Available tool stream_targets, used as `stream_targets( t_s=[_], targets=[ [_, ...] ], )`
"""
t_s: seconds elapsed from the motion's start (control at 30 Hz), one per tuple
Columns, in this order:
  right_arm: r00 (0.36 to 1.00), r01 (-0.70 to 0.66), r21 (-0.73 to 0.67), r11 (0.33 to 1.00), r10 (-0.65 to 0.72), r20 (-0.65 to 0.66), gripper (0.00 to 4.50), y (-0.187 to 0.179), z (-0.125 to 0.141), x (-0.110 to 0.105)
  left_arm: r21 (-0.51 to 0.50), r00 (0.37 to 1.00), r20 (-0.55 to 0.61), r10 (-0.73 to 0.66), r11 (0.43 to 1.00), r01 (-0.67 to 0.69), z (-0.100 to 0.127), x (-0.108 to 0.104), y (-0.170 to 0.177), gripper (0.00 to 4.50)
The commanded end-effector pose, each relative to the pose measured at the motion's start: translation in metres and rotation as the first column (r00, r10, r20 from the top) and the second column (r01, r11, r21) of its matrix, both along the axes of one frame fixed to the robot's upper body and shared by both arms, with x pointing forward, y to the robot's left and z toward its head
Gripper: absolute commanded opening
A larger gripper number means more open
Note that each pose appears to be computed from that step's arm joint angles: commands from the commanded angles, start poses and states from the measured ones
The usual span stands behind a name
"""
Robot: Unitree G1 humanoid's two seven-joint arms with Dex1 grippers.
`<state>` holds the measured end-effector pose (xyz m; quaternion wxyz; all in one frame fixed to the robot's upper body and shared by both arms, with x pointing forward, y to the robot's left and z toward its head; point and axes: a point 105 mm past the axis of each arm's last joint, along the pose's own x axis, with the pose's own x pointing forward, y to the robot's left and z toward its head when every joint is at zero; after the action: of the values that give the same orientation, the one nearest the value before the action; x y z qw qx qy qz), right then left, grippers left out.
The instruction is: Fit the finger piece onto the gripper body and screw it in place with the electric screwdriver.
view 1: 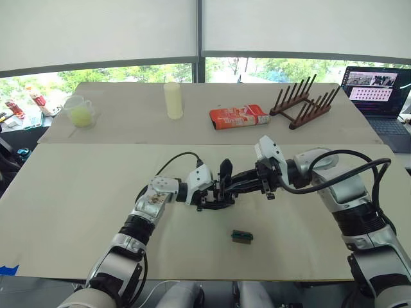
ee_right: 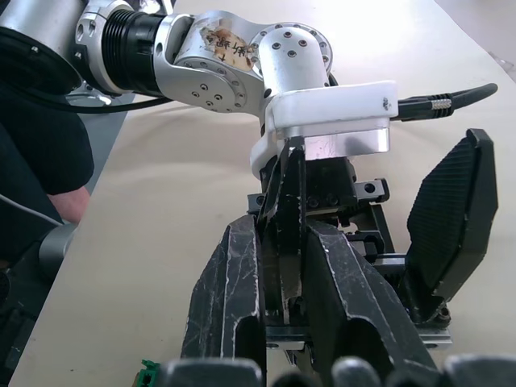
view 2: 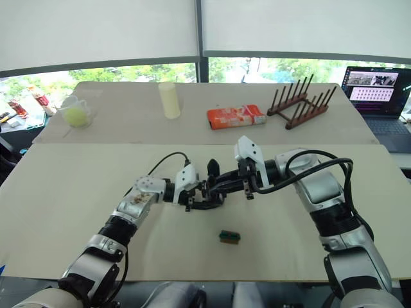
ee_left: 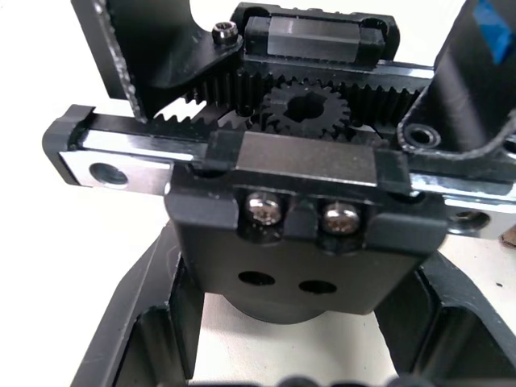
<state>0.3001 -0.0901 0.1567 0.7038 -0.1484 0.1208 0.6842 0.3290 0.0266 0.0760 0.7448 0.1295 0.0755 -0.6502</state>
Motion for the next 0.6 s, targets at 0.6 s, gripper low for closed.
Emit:
stream_targets(
  t_s=[0.6],
  targets=[
    [0.993, 0.117, -0.032, 0.993, -0.117, -0.006, 2.03, -0.013, -0.012, -0.006, -0.072, 0.997, 0.073, -0.021, 0.997, 0.027, 0.024, 0.0, -0.008, 2.31]
  ],
)
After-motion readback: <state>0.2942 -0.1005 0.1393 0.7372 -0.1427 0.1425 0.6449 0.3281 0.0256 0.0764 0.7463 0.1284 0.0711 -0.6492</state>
